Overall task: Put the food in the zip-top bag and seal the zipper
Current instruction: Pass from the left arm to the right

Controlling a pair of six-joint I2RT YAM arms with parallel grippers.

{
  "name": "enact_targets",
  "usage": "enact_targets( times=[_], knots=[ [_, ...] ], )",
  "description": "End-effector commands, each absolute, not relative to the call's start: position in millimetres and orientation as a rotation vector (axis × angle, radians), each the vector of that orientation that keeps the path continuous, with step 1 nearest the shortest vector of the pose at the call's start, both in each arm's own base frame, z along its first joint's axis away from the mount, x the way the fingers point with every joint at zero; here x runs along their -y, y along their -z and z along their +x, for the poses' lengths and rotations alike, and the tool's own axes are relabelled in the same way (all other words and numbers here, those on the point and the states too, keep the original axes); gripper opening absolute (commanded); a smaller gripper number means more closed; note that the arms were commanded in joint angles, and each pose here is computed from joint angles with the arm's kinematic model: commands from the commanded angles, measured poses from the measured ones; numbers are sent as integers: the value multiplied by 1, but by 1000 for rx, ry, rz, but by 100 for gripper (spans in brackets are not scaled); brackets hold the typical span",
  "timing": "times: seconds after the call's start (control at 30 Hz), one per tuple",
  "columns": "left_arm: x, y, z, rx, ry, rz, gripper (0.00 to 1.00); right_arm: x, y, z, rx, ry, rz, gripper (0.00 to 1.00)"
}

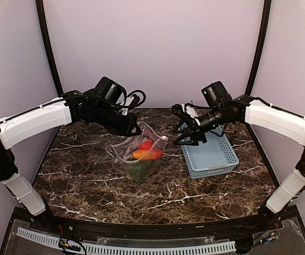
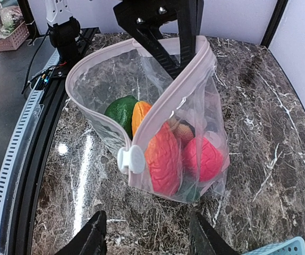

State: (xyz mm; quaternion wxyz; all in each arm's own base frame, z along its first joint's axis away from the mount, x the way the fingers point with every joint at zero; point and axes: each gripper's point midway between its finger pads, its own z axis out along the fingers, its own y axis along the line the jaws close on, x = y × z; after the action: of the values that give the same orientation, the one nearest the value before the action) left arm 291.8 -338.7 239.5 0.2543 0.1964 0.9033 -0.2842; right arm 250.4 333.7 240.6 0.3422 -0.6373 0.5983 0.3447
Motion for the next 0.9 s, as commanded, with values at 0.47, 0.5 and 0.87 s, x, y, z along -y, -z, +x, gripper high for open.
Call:
enact_targets(
  times=[0.47,0.5,0.87],
  knots=[
    [337,-234,294,-2472,767,530,1,-364,-233,259,-1511,-935,-1689,40],
    [337,-234,294,-2473,765,530,1,-366,-232,258,-1511,-937,-1691,39],
    [333,-234,293,-2475,751,524,1,-370,-232,260,-1514,-902,-1683,13]
  ],
)
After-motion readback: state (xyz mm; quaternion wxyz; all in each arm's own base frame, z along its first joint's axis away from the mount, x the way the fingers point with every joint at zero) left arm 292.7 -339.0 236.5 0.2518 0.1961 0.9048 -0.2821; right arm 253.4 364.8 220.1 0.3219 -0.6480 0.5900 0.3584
